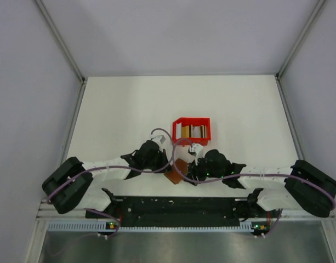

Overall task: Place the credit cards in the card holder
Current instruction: Close the card holder at the center of the board.

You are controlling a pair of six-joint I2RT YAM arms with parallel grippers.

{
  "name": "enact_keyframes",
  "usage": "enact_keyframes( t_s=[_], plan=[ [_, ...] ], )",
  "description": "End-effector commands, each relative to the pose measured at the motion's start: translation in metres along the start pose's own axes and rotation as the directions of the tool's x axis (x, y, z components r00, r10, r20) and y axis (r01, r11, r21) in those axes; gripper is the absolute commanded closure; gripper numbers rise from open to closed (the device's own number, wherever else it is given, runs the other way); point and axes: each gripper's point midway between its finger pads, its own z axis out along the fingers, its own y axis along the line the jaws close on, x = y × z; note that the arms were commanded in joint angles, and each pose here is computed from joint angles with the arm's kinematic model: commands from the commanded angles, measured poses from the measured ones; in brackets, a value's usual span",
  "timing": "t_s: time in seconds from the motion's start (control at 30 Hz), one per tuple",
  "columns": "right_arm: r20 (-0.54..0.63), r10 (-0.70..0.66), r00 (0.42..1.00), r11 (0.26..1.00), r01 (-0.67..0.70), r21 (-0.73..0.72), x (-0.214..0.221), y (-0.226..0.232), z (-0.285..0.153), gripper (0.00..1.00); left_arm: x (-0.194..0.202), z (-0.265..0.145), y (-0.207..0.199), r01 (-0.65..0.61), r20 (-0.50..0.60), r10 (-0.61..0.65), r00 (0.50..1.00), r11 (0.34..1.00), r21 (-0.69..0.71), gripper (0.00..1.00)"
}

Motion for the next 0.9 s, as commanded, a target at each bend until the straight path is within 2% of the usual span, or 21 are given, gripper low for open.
enact_keyframes(
  t_s=[0.0,0.17,0.67,0.77,0.87],
  plan=[
    [-0.043,-0.081,0.996,0.990,0.086,0.114,0.003,-0.005,0.011,0.55,0.004,0.002,0.030,0.003,0.009,-0.002,1.000,0.990,-0.141,0.95],
    [-0.015,-0.141,0.990,0.976,0.141,0.167,-0.004,-0.006,0.018,0.51,0.005,0.001,0.032,0.003,0.010,-0.002,1.000,0.990,-0.144,0.95],
    [-0.018,-0.246,0.969,0.939,0.243,0.244,-0.005,-0.002,0.039,0.51,0.006,0.003,0.027,-0.009,-0.002,0.009,1.000,0.992,-0.122,0.96],
    [-0.051,-0.229,0.972,0.929,0.234,0.288,-0.001,-0.009,0.045,0.59,0.005,0.003,0.027,-0.010,-0.003,0.009,1.000,0.993,-0.120,0.96],
    [-0.065,-0.220,0.973,0.924,0.229,0.307,0.001,-0.013,0.050,0.81,0.007,0.003,0.028,-0.006,-0.007,0.006,1.000,0.993,-0.117,0.96]
  ],
)
